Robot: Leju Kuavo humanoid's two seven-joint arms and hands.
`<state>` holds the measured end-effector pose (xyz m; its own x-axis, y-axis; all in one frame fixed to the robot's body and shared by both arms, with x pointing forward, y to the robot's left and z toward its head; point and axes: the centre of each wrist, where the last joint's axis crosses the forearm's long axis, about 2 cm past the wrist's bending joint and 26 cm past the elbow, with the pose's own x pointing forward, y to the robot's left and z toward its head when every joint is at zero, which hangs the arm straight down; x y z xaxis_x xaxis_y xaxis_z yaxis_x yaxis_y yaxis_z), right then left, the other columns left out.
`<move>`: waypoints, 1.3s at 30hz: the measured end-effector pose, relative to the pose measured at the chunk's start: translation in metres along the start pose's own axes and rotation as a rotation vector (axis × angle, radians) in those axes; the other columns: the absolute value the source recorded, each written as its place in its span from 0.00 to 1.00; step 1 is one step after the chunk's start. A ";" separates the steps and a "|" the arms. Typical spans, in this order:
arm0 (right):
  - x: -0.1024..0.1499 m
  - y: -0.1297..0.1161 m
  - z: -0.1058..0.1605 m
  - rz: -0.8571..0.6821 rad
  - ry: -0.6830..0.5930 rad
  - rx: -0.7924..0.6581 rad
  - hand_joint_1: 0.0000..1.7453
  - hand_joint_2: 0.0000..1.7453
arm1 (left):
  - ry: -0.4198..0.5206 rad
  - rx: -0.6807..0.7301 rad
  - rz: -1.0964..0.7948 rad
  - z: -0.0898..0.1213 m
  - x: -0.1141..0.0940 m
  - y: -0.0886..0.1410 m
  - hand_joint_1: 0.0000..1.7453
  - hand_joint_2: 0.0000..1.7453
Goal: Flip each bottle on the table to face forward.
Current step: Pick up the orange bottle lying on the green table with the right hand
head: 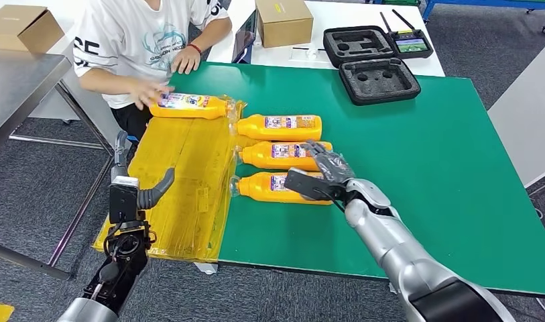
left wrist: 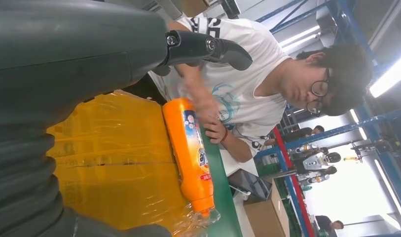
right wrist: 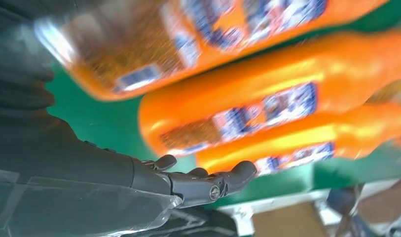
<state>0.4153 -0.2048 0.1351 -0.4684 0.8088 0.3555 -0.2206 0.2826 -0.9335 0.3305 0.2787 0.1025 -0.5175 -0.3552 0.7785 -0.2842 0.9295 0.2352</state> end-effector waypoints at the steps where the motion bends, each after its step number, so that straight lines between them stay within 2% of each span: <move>1: 0.003 0.001 -0.002 -0.004 -0.006 0.011 0.00 1.00 | 0.000 -0.001 0.000 0.000 0.000 0.000 0.00 1.00; 16: 0.029 -0.004 -0.021 -0.067 -0.078 0.105 0.00 1.00 | 0.021 -0.007 -0.002 0.010 -0.002 0.001 0.00 1.00; 39: 0.009 0.010 -0.009 -0.047 0.023 0.252 0.00 1.00 | 0.049 -0.016 -0.008 0.020 -0.006 0.004 0.00 1.00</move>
<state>0.4161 -0.1898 0.1287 -0.4338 0.8102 0.3941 -0.4492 0.1847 -0.8741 0.3159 0.2828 0.0872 -0.4746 -0.3579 0.8042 -0.2754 0.9281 0.2505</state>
